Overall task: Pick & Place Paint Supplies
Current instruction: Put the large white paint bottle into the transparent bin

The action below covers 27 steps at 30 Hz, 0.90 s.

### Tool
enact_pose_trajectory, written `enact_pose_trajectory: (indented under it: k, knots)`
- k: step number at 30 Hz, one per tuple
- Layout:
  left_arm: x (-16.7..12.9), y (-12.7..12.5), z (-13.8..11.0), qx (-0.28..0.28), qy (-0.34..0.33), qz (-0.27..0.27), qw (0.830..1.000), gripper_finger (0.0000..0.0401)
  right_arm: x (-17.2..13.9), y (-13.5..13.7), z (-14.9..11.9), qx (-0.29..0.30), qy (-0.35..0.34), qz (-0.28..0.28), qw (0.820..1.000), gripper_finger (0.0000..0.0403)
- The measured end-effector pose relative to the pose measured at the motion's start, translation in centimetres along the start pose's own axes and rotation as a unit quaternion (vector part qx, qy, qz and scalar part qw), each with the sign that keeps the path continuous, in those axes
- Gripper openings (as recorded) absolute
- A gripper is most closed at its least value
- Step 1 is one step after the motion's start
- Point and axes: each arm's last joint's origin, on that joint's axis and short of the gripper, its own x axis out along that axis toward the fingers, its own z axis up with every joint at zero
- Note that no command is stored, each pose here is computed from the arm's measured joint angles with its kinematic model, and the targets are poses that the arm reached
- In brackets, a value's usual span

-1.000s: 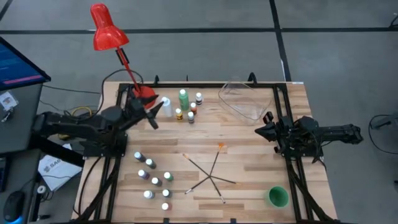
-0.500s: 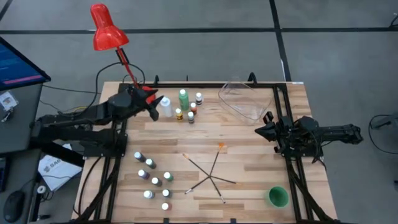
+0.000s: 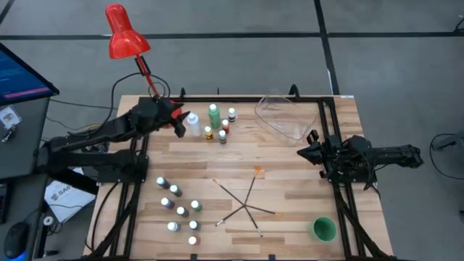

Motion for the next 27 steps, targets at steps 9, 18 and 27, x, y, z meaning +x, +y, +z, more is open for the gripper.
enact_pose_trajectory:
  k: [9, 18, 27]
  knots:
    - [2.3, -0.6, -1.0, 0.027, 0.051, 0.021, 0.998, 0.0247, 0.0, 0.0, 0.0, 0.0, 0.0, 0.0, 1.0, 0.0008]
    - [3.7, -0.1, -1.5, 0.031, 0.077, 0.044, 0.996, 0.0286, 0.0, 0.0, 0.0, 0.0, 0.001, 0.002, 1.0, 0.0008]
    - [4.2, -0.1, -4.8, 0.015, 0.063, 0.053, 0.997, 0.0287, 0.0, 0.0, 0.0, 0.0, 0.001, 0.002, 1.0, 0.0008]
